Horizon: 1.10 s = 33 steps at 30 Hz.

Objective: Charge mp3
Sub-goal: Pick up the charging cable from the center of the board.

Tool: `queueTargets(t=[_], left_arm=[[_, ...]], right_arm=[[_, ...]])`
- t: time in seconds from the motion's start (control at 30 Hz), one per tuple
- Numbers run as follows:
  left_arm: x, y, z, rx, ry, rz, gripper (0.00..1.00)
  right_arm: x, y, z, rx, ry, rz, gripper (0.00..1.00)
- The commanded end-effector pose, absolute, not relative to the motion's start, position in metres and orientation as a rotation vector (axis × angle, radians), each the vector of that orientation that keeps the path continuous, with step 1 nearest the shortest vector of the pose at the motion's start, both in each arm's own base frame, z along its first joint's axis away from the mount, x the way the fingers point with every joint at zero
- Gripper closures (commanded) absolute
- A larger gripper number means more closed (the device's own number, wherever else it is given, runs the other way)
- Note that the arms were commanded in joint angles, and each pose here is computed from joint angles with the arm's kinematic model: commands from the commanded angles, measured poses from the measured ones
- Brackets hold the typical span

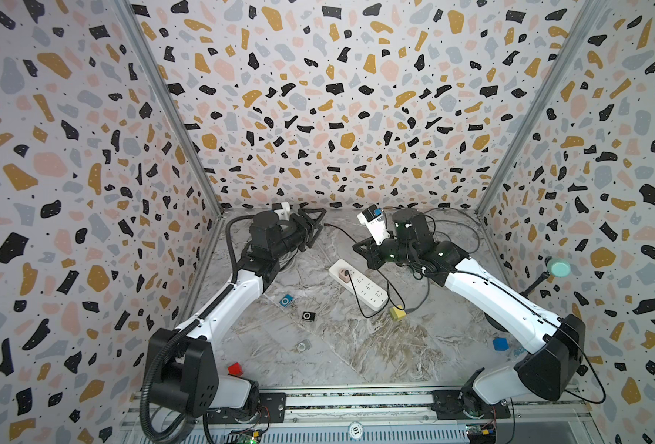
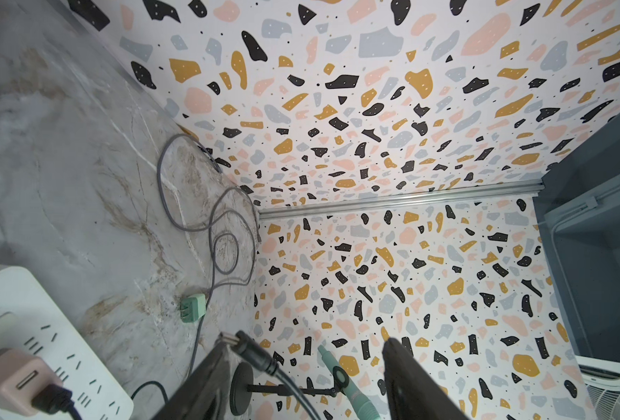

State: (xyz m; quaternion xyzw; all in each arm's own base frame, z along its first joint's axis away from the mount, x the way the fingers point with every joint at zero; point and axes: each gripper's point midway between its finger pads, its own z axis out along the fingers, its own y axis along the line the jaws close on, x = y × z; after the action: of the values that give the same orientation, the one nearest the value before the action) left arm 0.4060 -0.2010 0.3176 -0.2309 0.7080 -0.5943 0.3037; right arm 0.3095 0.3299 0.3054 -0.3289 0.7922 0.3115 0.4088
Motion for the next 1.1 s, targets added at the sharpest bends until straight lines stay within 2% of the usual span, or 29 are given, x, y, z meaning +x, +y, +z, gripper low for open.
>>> queueTargets(t=[0.0, 0.3, 0.43, 0.7, 0.83, 1.07], left_arm=[[0.400, -0.206, 0.329, -0.583, 1.855, -1.649, 0.33], [0.400, -0.202, 0.286, -0.665, 1.996, -1.539, 0.37], [0.401, -0.197, 0.269, -0.699, 2.049, -1.461, 0.34], [0.416, -0.195, 0.286, -0.749, 1.942, -1.511, 0.32], [0.422, -0.198, 0.300, -0.732, 1.880, -1.565, 0.38], [0.422, -0.201, 0.299, -0.734, 1.879, -1.597, 0.58]], right_arm=[[0.307, 0.330, 0.308, -0.844, 1.982, 0.778, 1.00], [0.303, 0.335, 0.307, -0.857, 1.978, 0.792, 1.00], [0.302, 0.336, 0.308, -0.861, 1.975, 0.801, 1.00], [0.296, 0.341, 0.305, -0.883, 1.973, 0.820, 1.00], [0.295, 0.341, 0.302, -0.887, 1.977, 0.828, 1.00], [0.294, 0.341, 0.301, -0.887, 1.971, 0.832, 1.00]])
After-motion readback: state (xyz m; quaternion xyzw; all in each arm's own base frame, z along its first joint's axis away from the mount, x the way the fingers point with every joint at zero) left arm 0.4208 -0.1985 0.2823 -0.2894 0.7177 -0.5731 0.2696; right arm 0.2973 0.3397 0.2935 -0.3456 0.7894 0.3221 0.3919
